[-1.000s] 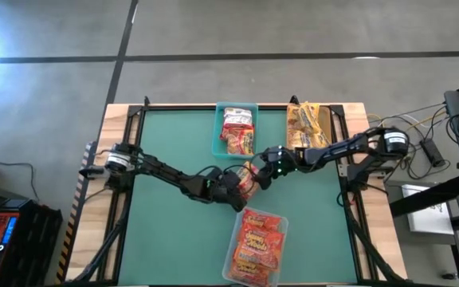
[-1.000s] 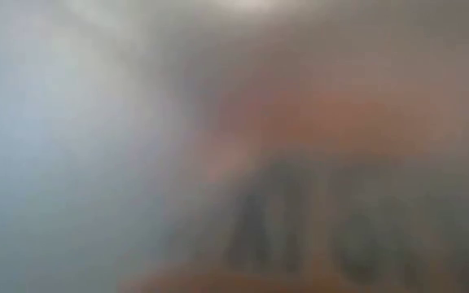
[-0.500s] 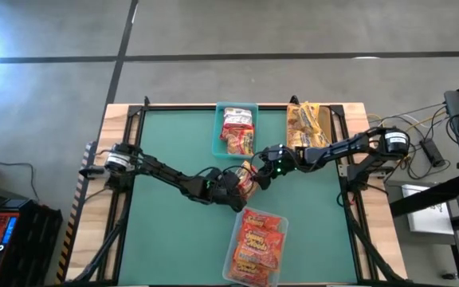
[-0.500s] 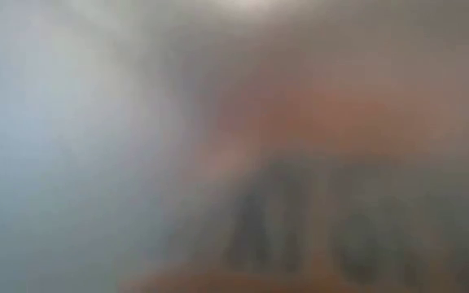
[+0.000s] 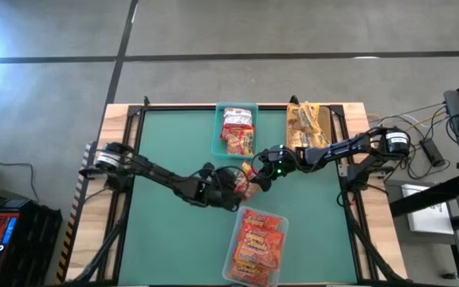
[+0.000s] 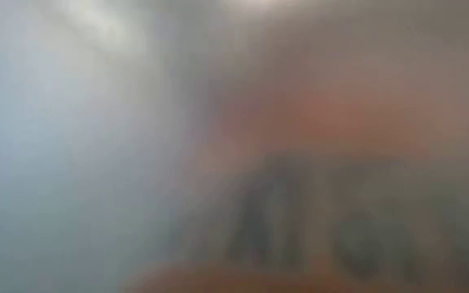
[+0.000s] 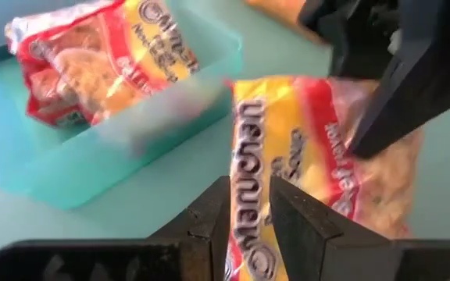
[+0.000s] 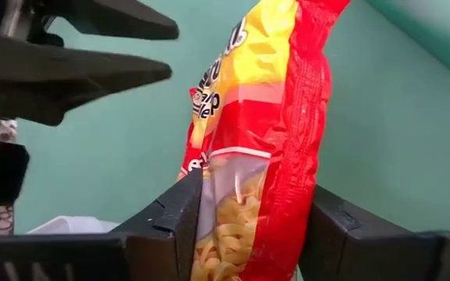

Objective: Sort Maruchan noodles
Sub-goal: Put the red noodle pack into the transparent green bin

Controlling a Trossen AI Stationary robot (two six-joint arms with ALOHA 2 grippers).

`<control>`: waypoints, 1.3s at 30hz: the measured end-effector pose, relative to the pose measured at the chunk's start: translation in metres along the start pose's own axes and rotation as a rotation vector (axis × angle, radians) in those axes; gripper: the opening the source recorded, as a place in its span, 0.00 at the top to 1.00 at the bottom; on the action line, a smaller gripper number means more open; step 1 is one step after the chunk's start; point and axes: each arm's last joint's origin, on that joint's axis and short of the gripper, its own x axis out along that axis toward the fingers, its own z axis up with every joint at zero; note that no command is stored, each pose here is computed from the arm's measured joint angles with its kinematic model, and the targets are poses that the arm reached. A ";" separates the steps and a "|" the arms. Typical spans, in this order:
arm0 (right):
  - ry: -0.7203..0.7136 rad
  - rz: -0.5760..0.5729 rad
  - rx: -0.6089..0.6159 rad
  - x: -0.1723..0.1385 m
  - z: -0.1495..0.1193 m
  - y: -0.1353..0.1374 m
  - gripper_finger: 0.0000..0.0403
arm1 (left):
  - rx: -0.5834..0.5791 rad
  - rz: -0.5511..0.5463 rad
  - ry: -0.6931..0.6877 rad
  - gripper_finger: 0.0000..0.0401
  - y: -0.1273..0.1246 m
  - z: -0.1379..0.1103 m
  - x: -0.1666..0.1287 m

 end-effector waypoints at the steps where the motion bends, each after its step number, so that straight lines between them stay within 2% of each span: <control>1: 0.002 0.003 0.000 0.000 0.000 0.000 0.65 | -0.003 0.007 0.003 0.81 0.001 0.001 -0.002; 10: 0.001 0.019 -0.009 -0.005 0.002 0.002 0.68 | -0.017 0.041 -0.008 0.81 0.006 0.004 -0.006; 16: -0.056 0.033 -0.035 -0.018 0.011 0.006 0.69 | -0.069 0.077 -0.004 0.81 0.012 0.009 -0.013; 23: -0.181 0.016 -0.063 -0.039 0.029 0.003 0.69 | -0.095 0.170 -0.061 0.81 0.030 0.026 -0.034; 31: -0.402 0.005 -0.122 -0.063 0.059 -0.007 0.69 | -0.105 0.202 -0.119 0.81 0.038 0.038 -0.046; 35: -0.518 -0.106 -0.163 -0.066 0.074 -0.016 0.69 | -0.104 0.212 -0.133 0.81 0.039 0.039 -0.046; 39: -0.527 -0.200 -0.175 -0.060 0.081 -0.028 0.69 | -0.104 0.213 -0.133 0.81 0.039 0.039 -0.046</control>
